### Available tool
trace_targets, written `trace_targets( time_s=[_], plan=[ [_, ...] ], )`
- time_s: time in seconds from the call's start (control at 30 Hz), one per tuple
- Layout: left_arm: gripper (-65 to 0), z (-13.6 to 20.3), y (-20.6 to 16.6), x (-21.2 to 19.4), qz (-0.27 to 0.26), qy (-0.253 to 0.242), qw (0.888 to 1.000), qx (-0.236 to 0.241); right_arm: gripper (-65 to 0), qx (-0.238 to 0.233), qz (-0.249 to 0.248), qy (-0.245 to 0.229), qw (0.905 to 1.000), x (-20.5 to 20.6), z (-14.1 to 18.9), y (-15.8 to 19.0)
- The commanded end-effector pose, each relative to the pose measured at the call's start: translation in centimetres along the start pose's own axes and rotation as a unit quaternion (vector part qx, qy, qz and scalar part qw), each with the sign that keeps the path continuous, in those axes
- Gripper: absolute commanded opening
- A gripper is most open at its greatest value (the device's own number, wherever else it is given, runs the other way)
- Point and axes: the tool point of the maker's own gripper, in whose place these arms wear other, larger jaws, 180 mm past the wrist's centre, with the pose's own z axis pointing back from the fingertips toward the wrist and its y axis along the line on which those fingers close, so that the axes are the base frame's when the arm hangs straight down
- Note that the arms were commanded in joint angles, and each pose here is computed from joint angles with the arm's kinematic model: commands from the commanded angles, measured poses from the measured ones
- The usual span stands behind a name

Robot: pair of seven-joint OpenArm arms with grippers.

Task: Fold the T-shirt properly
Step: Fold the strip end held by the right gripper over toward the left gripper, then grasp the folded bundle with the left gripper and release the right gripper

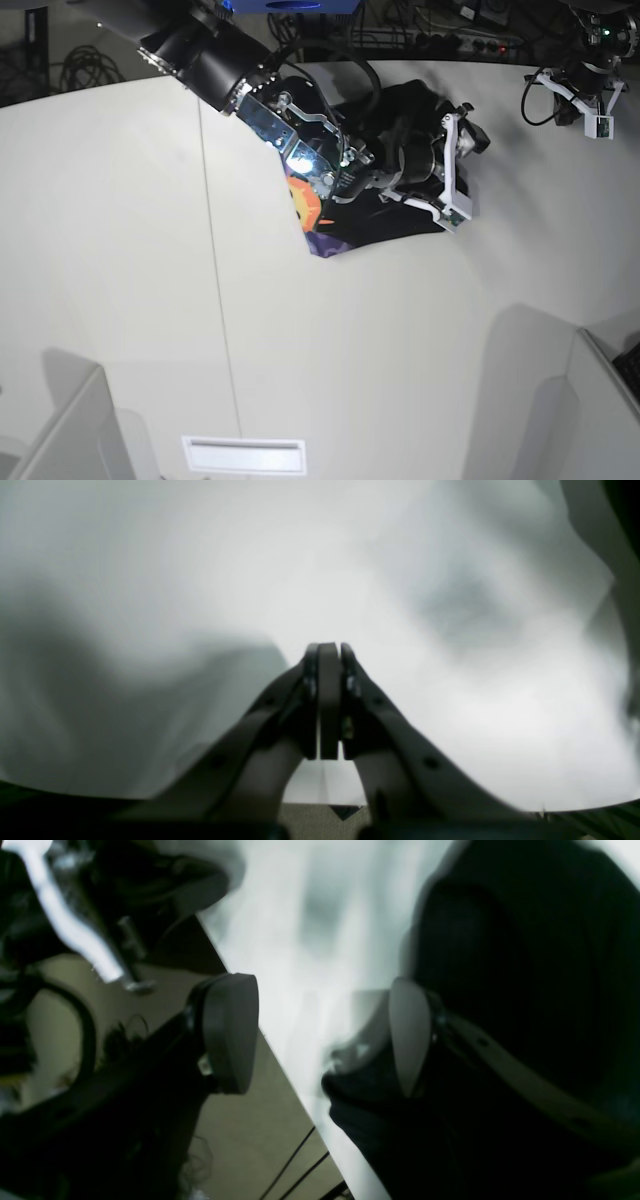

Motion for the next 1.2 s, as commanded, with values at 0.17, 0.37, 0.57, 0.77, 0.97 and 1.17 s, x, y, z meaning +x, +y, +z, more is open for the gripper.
trace_targets(
  time_s=[0.17, 0.37, 0.57, 0.77, 0.97, 1.17],
  plan=[
    [-65.0, 0.8, -0.2, 1.5, -0.019, -0.021, 1.0, -0.001, -29.0, -0.014, 0.014, -0.074, 0.9971, 3.4, 3.7, -1.2],
    [-65.0, 1.6, -2.9, 2.1, -0.021, -0.018, 1.0, -0.011, -65.0, -0.09, -0.11, -0.149, 0.9785, 2.5, 8.1, -9.4],
    [-65.0, 2.3, -6.2, 4.7, 0.033, -0.071, 0.993, -0.089, -65.0, -0.142, -0.192, -0.189, 0.9525, -0.1, 12.0, -13.9],
    [-12.2, 2.7, -8.8, 5.9, 0.108, -0.106, 0.973, -0.175, -65.0, -0.166, -0.169, -0.191, 0.9526, -1.0, 14.3, -14.2],
    [0.0, 1.8, -10.0, 7.4, 0.125, -0.115, 0.965, -0.202, -65.0, -0.171, -0.172, -0.18, 0.9534, -2.5, 14.5, -14.0],
    [0.0, 1.0, -14.0, 9.0, 0.108, -0.121, 0.952, -0.259, -65.0, -0.172, -0.171, -0.176, 0.954, -2.8, 14.5, -14.0]
  ],
)
